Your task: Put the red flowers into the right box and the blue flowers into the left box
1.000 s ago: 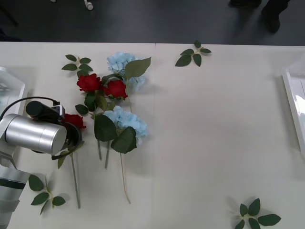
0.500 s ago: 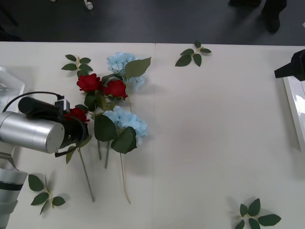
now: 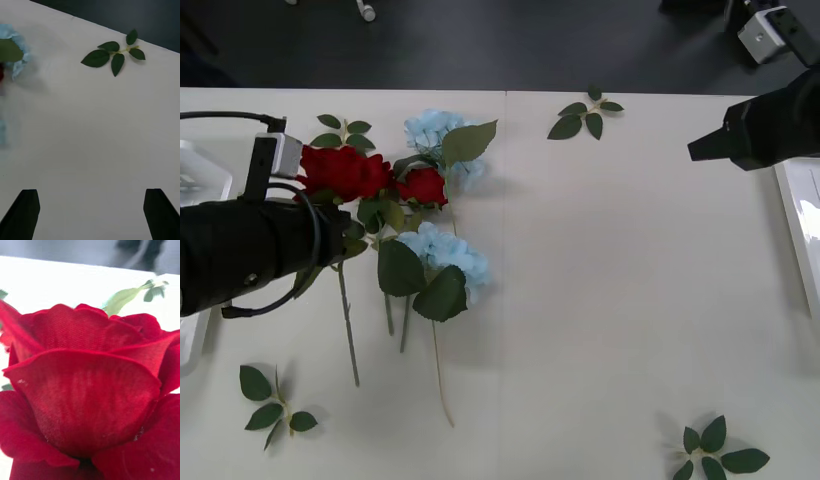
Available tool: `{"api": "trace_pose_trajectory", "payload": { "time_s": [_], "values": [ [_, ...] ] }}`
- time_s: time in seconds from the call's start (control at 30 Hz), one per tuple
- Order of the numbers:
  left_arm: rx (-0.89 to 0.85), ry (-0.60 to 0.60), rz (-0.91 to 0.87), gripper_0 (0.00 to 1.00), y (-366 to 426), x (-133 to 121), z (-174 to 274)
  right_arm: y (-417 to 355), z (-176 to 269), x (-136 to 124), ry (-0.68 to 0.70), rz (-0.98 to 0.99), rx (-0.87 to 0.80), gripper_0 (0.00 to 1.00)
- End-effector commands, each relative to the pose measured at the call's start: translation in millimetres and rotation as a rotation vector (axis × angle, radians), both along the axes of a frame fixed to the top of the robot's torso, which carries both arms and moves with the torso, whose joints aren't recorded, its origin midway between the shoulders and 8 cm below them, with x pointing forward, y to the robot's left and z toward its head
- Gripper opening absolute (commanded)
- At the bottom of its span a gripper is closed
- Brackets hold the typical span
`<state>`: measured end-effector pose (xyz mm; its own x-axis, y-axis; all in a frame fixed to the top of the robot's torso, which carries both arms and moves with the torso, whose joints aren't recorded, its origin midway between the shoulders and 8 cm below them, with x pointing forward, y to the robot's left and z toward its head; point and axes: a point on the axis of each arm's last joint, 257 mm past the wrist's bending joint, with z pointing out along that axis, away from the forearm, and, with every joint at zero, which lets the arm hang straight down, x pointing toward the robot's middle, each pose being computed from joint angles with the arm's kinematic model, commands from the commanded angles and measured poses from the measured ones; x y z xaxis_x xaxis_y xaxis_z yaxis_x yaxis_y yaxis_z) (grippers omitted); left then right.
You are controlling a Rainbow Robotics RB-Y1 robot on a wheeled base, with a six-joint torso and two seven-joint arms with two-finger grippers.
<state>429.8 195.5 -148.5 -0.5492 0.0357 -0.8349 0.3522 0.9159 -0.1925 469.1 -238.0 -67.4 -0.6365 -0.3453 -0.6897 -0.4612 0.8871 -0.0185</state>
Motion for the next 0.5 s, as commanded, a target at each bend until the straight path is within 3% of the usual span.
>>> {"api": "trace_pose_trajectory", "payload": {
  "time_s": [0.03,0.3,0.5],
  "values": [
    [-0.026,-0.120,-0.190,0.00,-29.5,-21.6,39.9,26.2,14.3,-15.4,-0.042,0.061,0.002,0.81],
    [-0.148,-0.345,-0.506,0.00,-61.7,-56.6,83.5,31.0,-4.7,-23.3,-0.013,0.077,-0.006,0.81],
    [-0.133,-0.483,-0.686,0.00,-88.5,-76.4,105.0,44.1,-15.9,-29.1,-0.008,0.110,0.105,0.81]
  ]
}}
